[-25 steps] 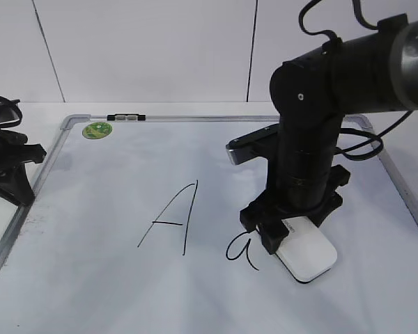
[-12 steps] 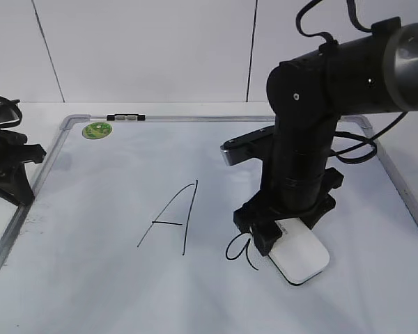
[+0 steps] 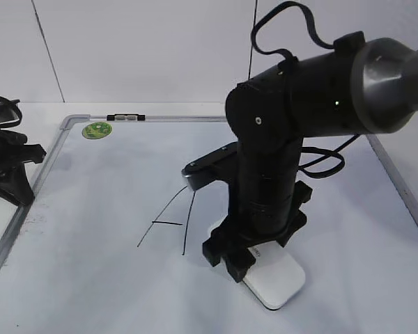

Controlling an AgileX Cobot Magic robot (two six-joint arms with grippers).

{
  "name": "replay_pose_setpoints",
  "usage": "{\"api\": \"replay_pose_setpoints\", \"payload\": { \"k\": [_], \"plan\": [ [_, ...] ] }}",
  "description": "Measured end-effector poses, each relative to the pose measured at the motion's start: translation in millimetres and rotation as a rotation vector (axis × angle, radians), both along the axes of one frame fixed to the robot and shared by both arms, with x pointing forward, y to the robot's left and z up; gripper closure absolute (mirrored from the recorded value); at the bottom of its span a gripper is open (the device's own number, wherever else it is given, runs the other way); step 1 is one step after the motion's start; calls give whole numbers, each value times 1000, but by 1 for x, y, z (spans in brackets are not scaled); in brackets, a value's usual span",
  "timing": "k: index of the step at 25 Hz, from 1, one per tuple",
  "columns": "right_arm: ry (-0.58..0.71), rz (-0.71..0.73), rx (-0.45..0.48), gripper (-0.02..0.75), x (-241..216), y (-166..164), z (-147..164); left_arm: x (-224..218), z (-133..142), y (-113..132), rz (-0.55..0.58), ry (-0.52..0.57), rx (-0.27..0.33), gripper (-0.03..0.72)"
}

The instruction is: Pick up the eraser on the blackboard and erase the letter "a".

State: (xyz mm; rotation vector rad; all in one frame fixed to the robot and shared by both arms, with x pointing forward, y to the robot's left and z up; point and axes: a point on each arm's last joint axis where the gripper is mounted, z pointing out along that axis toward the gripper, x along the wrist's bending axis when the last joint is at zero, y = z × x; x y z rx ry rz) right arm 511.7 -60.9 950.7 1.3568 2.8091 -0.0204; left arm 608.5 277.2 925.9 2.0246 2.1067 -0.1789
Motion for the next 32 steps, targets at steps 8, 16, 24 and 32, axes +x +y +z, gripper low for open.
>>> {"api": "replay_pose_setpoints", "payload": {
  "k": [8, 16, 24, 32],
  "plan": [
    [-18, -2, -40, 207, -4, 2, 0, 0, 0, 0, 0, 0, 0, 658],
    [-22, -87, -89, 207, 13, -21, 0, 0, 0, 0, 0, 0, 0, 658],
    [-33, -155, -105, 208, 26, -40, 0, 0, 0, 0, 0, 0, 0, 658],
    [-127, -200, -46, 208, 27, -41, 31, 0, 0, 0, 0, 0, 0, 657]
  ]
}}
